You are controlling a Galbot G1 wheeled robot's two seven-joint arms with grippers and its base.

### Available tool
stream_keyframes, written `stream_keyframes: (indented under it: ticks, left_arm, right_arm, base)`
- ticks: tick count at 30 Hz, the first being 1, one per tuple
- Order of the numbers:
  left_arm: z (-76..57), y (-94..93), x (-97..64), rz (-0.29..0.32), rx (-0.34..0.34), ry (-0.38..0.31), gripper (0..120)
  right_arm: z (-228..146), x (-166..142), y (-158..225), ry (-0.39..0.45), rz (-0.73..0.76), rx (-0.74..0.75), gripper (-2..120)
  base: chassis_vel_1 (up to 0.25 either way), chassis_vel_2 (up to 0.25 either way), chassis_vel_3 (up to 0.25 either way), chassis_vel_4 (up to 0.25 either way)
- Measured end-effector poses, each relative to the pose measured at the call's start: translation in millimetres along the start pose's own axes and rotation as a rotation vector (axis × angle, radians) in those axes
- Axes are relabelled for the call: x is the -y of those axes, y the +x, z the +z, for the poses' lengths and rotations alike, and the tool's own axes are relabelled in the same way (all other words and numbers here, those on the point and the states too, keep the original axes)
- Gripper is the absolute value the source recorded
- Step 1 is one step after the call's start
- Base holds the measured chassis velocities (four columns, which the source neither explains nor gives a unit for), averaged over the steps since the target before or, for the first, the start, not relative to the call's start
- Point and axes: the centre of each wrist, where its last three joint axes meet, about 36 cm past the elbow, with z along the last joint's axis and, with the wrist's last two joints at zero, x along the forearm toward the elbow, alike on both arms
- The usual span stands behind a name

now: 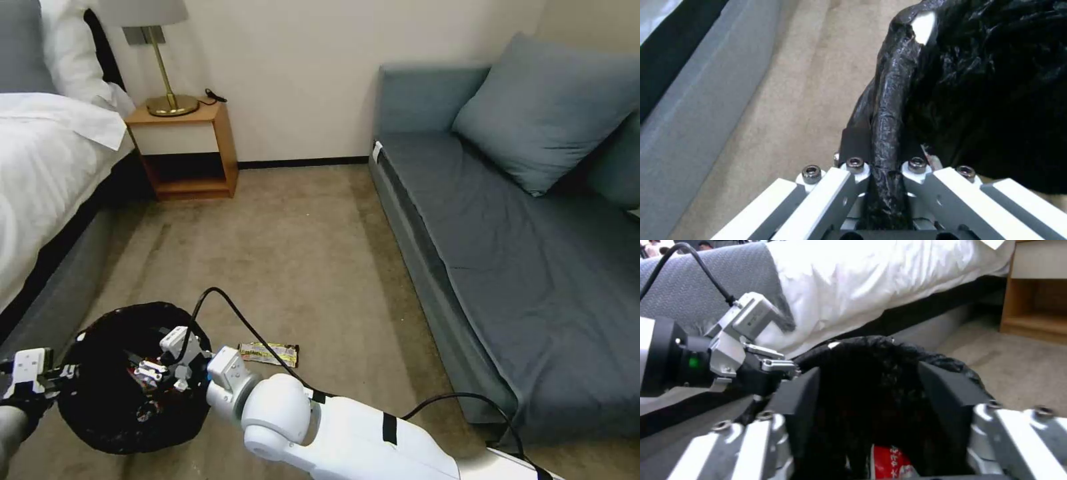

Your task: Pick up the trash bin, then pick up the garbage on the floor and place it into the trash bin.

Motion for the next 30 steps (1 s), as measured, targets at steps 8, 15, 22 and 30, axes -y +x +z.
stream_keyframes:
  ticks: [8, 15, 22, 30]
  left_arm:
    - [-2.5, -2.7, -10.1, -0.014, 0.006, 0.021, 3]
    - [-2.8, 1.0, -26.3, -0.046, 0.003, 0.037, 3]
    - [-4.4, -0.5, -29.0, -0.047, 0.010, 0.046, 3]
    - [-3.1, -2.9, -25.8, -0.038, 0.010, 0.051, 3]
  right_arm:
    - [15.9, 23.8, 31.1, -0.027, 0.135, 0.042, 94]
    - [58.4, 73.2, 92.0, 0.140, 0.313, 0.097, 100]
    - [86.8, 102.1, 136.7, 0.244, 0.396, 0.123, 100]
    - [99.3, 95.8, 146.6, 0.223, 0.411, 0.110, 100]
  base:
    - [0.000, 0.000, 0.000, 0.000]
    - [0.000, 0.000, 0.000, 0.000]
    - [0.000, 0.000, 0.000, 0.000]
    - [0.000, 0.000, 0.000, 0.000]
